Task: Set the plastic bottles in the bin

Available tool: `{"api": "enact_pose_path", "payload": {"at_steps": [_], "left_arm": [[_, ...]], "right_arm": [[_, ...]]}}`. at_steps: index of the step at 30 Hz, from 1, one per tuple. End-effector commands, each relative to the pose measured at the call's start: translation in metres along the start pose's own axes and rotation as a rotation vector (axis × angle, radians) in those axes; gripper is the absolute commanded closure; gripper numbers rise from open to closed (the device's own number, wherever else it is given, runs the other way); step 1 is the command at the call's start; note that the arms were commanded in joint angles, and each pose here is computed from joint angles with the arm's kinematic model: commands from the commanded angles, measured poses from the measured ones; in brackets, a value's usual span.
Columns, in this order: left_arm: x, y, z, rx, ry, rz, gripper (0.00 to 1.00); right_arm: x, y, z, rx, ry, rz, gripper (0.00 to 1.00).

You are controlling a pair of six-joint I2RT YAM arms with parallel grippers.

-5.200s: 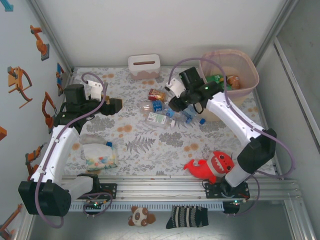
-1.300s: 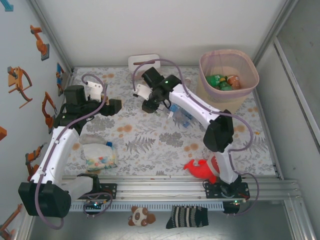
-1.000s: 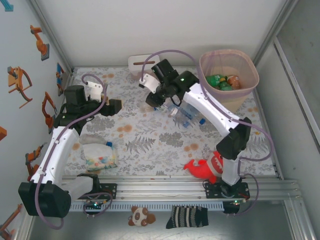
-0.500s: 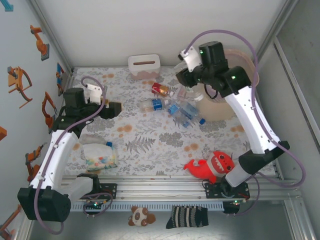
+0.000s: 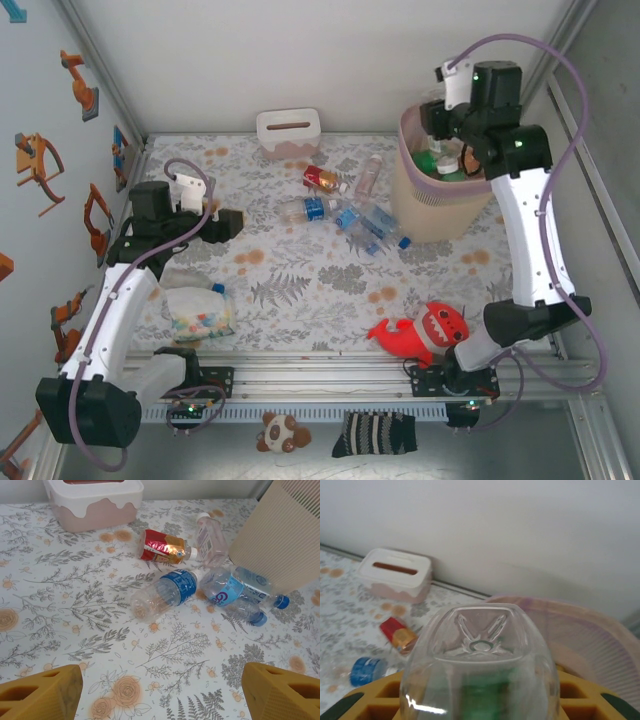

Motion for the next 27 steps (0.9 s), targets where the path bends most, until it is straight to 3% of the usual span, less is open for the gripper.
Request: {"api": "enact_pose_path", "payload": {"at_steps": [1,15,27], "left_arm": [[0.002,-0.003,-0.003,-0.01,-0.002,0.021,0.18],[0.002,-0.002,-0.006,-0.023,-0.003,0.026,0.18],[0.001,-0.003,-0.009,-0.029,-0.009,0.029,0.18]], "right_arm": [[-0.021,-0.023,0.0,0.071,-0.082,0.034,0.72],[0.01,-0.09,0.074,0.276,0.095,0.12,0.77],[0.061,-0.108,0.112,0.389,0.263,0.186,0.8]]}}
Point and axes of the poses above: each hand's point on the last joint's axis, 136 mm out from that joint toward the fingers, its own z axis out along the fingers, its own y axis along the line the jaws close on, x = y × z, the point moved 8 cm from there along -z, back along the fingers, and after that the axes turned 12 degrees about z, right-handed, at the moved point
